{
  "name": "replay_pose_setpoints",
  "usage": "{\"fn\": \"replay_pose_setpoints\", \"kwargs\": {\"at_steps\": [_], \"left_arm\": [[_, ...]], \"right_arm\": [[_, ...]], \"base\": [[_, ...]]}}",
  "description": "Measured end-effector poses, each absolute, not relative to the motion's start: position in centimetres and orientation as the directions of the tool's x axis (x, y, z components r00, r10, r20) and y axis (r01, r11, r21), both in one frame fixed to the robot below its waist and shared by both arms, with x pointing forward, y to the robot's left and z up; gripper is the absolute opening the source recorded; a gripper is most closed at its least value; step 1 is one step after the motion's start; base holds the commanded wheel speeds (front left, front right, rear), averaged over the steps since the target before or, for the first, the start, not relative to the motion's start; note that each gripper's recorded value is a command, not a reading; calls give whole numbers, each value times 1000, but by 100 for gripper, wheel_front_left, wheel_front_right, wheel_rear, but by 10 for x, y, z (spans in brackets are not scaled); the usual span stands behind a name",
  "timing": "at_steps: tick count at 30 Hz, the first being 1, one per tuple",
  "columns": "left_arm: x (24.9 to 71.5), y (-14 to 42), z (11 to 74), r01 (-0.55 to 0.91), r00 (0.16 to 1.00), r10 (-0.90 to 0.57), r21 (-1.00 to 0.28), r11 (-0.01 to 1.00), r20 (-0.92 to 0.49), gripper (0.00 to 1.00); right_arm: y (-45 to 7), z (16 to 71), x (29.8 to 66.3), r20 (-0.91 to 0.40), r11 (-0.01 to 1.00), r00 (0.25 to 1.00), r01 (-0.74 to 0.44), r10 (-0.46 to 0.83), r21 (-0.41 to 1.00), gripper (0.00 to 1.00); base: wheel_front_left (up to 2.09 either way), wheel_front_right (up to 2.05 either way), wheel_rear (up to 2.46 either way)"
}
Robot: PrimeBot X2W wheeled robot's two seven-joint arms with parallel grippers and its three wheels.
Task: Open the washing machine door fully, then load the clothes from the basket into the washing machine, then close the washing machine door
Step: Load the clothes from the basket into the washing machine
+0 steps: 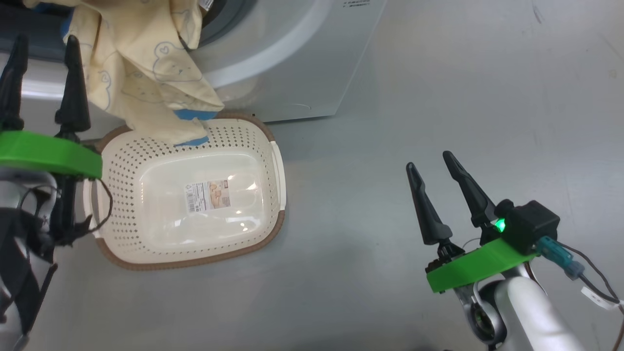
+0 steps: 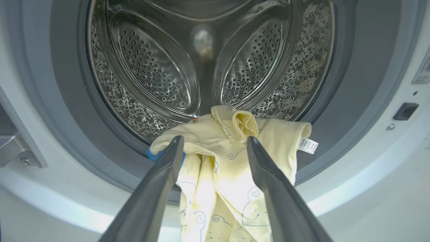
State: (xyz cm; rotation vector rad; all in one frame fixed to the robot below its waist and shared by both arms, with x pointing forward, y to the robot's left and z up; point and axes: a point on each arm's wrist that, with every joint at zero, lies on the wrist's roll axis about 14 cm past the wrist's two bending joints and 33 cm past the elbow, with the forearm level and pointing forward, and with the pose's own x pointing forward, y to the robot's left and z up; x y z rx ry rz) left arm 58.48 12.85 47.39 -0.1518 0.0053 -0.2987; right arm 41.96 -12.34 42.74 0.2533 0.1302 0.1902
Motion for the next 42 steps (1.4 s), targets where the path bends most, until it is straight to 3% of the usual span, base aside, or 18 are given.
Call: {"fn": "replay_pose_setpoints", "kwargs": {"at_steps": [9,20,42], "left_arm": [[540,144,455,232,969,-242,-176,957,-39,100],[494,185,442,128,984,-141,-120,984,-107,100],[454,213,429,36,985,-53,-106,994,-164,100]], "right_arm": [[-124,431,419,-96,951,975,-170,201,258,100],[-123,436,418,-83,950,975,-178,205,257,100],[-119,437,415,-84,949,973,-189,216,251,100]], "base": [[0,0,0],[0,0,0],[0,0,0]]}}
